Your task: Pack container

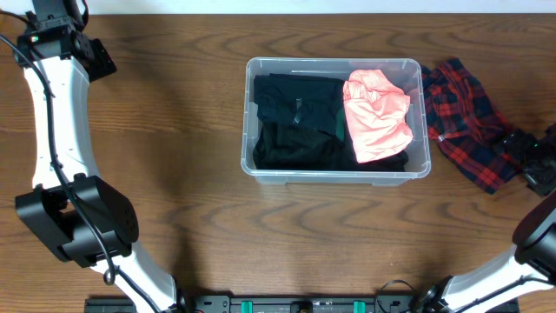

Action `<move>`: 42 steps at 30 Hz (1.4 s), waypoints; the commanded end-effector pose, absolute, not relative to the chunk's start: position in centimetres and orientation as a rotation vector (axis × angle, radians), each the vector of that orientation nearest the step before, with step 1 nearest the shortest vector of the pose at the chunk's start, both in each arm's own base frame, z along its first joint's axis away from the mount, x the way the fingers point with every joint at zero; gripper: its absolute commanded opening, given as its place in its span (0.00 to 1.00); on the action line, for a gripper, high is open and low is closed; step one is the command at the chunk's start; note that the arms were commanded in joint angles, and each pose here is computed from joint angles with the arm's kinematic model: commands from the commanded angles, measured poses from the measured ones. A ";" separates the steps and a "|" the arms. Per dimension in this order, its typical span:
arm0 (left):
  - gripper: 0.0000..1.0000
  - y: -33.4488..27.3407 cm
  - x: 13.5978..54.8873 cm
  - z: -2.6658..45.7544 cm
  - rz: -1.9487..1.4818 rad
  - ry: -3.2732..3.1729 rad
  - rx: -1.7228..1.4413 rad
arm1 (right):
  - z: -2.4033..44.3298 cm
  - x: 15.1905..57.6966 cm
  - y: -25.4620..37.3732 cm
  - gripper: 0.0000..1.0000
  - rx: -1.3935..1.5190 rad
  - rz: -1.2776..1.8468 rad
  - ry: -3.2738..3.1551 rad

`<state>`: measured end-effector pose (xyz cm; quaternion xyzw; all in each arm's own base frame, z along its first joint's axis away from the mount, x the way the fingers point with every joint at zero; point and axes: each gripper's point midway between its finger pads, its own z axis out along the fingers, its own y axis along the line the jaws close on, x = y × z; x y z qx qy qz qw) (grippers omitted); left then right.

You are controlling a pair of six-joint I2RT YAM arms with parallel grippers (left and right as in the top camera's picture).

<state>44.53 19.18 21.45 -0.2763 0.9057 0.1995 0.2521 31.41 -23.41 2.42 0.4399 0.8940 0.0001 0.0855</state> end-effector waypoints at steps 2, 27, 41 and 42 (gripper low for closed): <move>0.98 19.5 44.4 21.3 0.561 2.466 -0.759 | -0.2 31.3 -23.1 0.99 1.320 0.047 2.708; 0.98 19.5 44.4 21.3 0.561 2.466 -0.759 | -4.3 31.7 -20.9 0.64 1.342 0.247 2.764; 0.98 19.5 44.4 21.3 0.561 2.466 -0.759 | -4.2 32.0 -20.5 0.45 1.299 0.293 2.771; 0.98 19.5 44.4 21.3 0.561 2.466 -0.759 | -4.2 32.0 -20.5 0.42 1.299 0.294 2.771</move>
